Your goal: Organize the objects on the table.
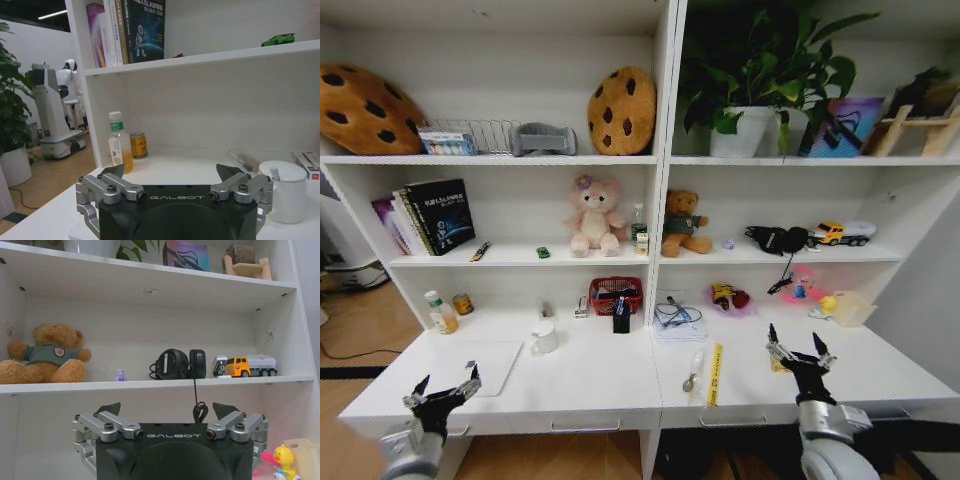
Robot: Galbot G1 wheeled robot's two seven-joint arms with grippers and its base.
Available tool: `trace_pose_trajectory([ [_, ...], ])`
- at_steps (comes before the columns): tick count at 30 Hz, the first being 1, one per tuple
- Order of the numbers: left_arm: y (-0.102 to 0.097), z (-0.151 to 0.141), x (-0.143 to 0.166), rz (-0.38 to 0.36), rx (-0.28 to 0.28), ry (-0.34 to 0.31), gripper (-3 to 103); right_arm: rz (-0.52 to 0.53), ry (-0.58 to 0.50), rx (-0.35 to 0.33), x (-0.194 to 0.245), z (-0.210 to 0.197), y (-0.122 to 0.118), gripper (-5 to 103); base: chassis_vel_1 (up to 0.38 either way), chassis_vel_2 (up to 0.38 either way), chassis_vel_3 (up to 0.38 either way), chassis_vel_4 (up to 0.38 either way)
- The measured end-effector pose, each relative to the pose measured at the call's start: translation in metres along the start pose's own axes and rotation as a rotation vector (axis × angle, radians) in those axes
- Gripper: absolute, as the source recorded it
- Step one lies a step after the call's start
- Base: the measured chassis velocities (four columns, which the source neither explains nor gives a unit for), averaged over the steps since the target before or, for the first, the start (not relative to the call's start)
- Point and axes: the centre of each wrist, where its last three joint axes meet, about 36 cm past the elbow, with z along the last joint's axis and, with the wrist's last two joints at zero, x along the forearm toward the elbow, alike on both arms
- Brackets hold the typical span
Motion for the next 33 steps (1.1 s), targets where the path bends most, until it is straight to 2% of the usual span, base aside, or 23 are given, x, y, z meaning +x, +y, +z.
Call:
trace_pose_trajectory([
  [4, 0.005, -0.003, -0.003, -0.005, -0.004, -0.005, 100, -0.002, 0.001, 0.002, -0.001, 0.001, 0.0, 100, -0.148, -0.157, 0.152, 0.165],
  [14, -0.004, 0.004, 0.002, 0.007, -0.005, 0.011, 100, -0.005, -0.016, -0.005, -0.003, 0.007, 0.0, 100, -0.236, -0.211, 0.22, 0.235],
  [20, -0.004, 0.006, 0.005, 0.006, -0.01, 0.02, 100, -0.03, -0.017, -0.012, -0.003, 0.011, 0.004, 100, -0.067, -0.127, 0.098, 0.056],
  [27, -0.007, 0.012, 0.011, 0.013, -0.019, 0.03, 100, -0.175, 0.112, 0.034, -0.012, 0.024, -0.004, 100, 0.052, 0.067, -0.056, -0.049],
  [33, -0.008, 0.013, 0.011, 0.015, -0.02, 0.031, 100, -0.171, 0.181, 0.048, -0.026, 0.039, -0.011, 100, 0.023, 0.007, -0.013, -0.012],
])
